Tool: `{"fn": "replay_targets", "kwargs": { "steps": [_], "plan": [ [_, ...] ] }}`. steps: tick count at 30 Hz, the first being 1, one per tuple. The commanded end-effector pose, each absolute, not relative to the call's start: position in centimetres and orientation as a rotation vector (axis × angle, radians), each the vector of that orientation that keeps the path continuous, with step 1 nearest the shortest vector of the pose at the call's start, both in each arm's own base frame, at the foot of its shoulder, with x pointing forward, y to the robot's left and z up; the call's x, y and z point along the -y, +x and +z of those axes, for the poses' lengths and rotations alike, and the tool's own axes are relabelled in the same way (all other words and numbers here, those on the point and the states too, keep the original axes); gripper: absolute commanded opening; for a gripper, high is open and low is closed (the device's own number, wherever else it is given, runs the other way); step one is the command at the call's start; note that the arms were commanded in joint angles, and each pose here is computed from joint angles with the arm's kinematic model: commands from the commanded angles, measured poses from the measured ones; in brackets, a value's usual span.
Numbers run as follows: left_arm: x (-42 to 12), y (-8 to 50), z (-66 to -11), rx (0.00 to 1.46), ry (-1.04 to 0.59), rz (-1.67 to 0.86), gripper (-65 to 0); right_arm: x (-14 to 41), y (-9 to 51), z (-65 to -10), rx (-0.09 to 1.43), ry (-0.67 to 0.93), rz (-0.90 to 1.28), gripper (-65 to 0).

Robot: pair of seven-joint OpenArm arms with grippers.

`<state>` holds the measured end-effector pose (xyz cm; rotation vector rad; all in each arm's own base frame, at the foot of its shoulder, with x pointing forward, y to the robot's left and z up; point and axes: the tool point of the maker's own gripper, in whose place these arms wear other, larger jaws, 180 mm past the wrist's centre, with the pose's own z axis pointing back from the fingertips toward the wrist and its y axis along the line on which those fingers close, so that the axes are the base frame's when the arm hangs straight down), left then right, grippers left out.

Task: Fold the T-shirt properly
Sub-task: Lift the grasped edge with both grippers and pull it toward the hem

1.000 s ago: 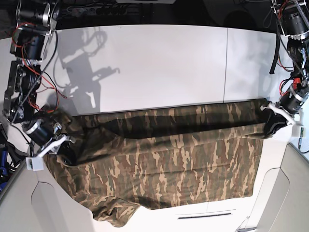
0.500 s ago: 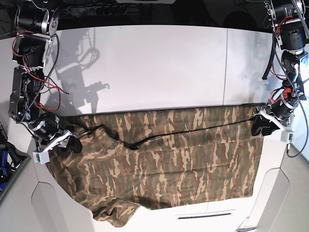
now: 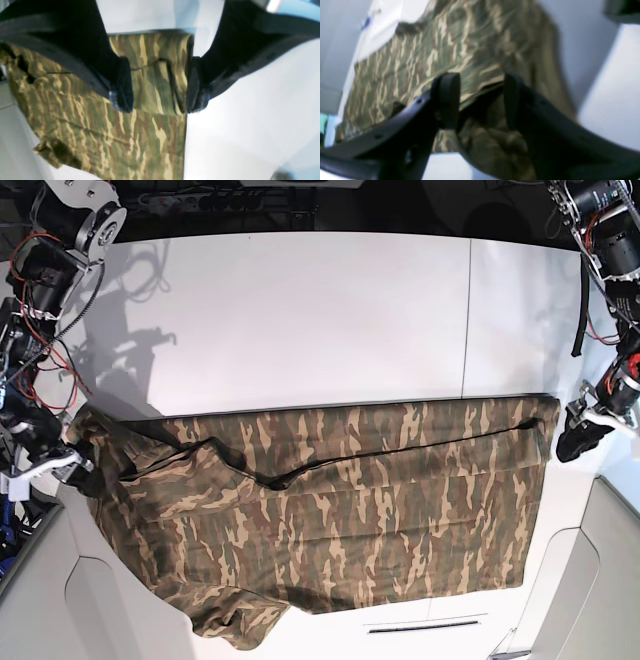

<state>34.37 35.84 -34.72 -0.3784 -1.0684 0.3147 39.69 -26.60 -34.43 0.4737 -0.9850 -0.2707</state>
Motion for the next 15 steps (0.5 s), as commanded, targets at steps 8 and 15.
{"fn": "replay_targets", "kwargs": {
  "steps": [8,15],
  "plan": [
    [-35.7,33.6,-34.9,1.077,-0.383,0.312,-19.5,31.6,36.7,-34.7,1.057,0.381,-0.349,-22.9],
    [-35.0,33.7,-36.3,1.098,-0.34,0.312,-19.5,31.2,36.1,-36.3,1.052,0.386,-0.385,-23.0]
  ]
}}
